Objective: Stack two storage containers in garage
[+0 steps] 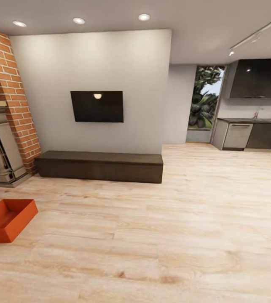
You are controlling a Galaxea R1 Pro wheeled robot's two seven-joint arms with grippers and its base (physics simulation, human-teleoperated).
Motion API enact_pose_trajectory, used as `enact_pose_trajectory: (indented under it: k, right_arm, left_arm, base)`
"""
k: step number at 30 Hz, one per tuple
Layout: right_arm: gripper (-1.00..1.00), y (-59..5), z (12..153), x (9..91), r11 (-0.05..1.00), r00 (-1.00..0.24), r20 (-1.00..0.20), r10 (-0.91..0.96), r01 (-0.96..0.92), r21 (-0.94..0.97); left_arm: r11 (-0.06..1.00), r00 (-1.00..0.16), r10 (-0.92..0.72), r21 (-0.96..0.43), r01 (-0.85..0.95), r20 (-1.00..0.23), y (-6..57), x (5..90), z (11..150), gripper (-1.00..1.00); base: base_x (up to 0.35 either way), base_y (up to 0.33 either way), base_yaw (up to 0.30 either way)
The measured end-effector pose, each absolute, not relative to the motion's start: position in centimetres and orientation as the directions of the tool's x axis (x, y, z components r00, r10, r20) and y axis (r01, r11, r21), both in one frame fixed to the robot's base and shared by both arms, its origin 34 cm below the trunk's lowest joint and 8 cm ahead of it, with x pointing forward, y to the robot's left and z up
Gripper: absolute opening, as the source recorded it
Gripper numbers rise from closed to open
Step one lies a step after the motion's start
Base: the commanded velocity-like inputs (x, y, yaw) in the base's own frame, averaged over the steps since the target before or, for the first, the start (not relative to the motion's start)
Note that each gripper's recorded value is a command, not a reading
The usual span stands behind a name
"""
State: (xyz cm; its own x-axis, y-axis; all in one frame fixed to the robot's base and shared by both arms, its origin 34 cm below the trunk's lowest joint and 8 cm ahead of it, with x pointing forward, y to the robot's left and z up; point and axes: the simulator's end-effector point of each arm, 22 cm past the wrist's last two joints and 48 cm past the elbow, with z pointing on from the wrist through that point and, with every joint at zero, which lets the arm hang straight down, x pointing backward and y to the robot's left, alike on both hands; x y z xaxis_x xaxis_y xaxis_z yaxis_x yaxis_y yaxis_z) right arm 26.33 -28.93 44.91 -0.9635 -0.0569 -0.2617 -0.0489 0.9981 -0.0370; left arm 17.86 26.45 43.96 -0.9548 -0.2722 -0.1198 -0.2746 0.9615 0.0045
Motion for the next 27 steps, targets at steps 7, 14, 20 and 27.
enact_pose_trajectory:
  k: [7, 14, 20, 27]
  right_arm:
    - [1.00, -29.12, 44.93, 26.42, 0.998, -0.963, -0.264, -0.059, -0.051, -0.040]
    - [1.00, -29.22, 44.94, 26.40, 0.997, -0.962, -0.263, -0.070, -0.060, -0.046]
    - [1.00, -29.20, 44.94, 26.41, 0.997, -0.962, -0.264, -0.076, -0.066, -0.047]
    - [1.00, -29.23, 44.95, 26.43, 0.997, -0.961, -0.265, -0.075, -0.065, -0.048]
  left_arm:
    - [0.962, -0.955, -0.272, 0.006, -0.274, -0.120, 26.56, 17.86, 43.96, 1.00]
    - [0.960, -0.954, -0.276, 0.006, -0.278, -0.120, 26.58, 17.83, 43.96, 1.00]
    - [0.960, -0.954, -0.277, 0.006, -0.280, -0.118, 26.58, 17.78, 43.95, 1.00]
    - [0.960, -0.954, -0.278, 0.006, -0.280, -0.116, 26.57, 17.74, 43.95, 1.00]
  base:
    - [0.323, 0.000, 0.139]
    - [0.323, 0.000, 0.277]
    - [0.323, 0.000, 0.294]
    - [0.323, 0.000, 0.295]
